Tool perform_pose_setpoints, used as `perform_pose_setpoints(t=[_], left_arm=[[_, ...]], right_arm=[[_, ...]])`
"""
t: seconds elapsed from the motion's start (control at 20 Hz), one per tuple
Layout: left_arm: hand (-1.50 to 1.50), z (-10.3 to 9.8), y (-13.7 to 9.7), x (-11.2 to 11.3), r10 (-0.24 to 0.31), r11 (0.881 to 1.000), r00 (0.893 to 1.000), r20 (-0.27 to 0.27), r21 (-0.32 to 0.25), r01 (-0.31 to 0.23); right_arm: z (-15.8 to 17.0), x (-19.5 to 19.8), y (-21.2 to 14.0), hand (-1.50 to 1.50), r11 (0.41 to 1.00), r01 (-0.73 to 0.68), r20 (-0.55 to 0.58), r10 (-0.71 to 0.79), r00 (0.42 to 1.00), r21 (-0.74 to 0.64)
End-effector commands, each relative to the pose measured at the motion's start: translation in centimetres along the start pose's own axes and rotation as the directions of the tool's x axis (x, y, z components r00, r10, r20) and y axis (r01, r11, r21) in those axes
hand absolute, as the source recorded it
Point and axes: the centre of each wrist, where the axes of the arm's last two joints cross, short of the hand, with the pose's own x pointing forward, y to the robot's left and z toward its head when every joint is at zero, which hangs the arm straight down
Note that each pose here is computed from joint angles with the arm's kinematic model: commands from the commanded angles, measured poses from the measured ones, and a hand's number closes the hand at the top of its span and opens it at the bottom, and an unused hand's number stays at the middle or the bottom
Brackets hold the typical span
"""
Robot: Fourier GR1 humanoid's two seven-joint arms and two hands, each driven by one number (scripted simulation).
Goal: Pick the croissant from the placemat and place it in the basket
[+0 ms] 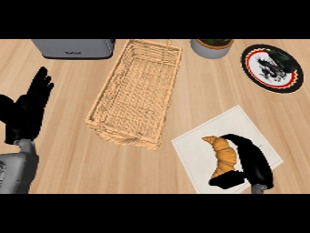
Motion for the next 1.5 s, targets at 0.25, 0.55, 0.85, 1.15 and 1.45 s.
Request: perform_pose_setpoints(t=[0.25, 0.55, 0.85, 1.15, 1.45], left_arm=[[0.00, 1.2, -0.6, -0.1, -0.007, 1.000, 1.000, -0.015, -0.001, 0.007], [0.00, 0.4, -2.2, 0.1, 0.011, 0.996, 1.000, 0.016, -0.092, -0.010], [0.00, 0.1, -3.0, 1.0, 0.014, 0.994, 0.999, 0.048, -0.105, -0.009], [0.00, -0.1, -2.8, 0.8, 0.009, 0.995, 0.999, 0.032, -0.102, -0.006], [0.00, -0.3, -1.9, 0.6, -0.003, 0.998, 1.000, 0.014, -0.069, 0.004]], right_arm=[[0.4, -0.1, 4.3, 1.50, 0.997, 0.046, 0.026, -0.048, 0.999, 0.060], [3.9, 10.5, 8.9, 1.50, 0.976, -0.089, 0.350, 0.014, 0.937, 0.200], [7.6, 13.5, 10.9, 1.50, 0.969, -0.024, 0.419, -0.084, 0.904, 0.246], [11.8, 16.5, 11.3, 1.50, 0.940, 0.249, 0.513, -0.336, 0.790, 0.232], [15.0, 19.2, 10.7, 1.50, 0.881, 0.429, 0.592, -0.456, 0.664, 0.198]])
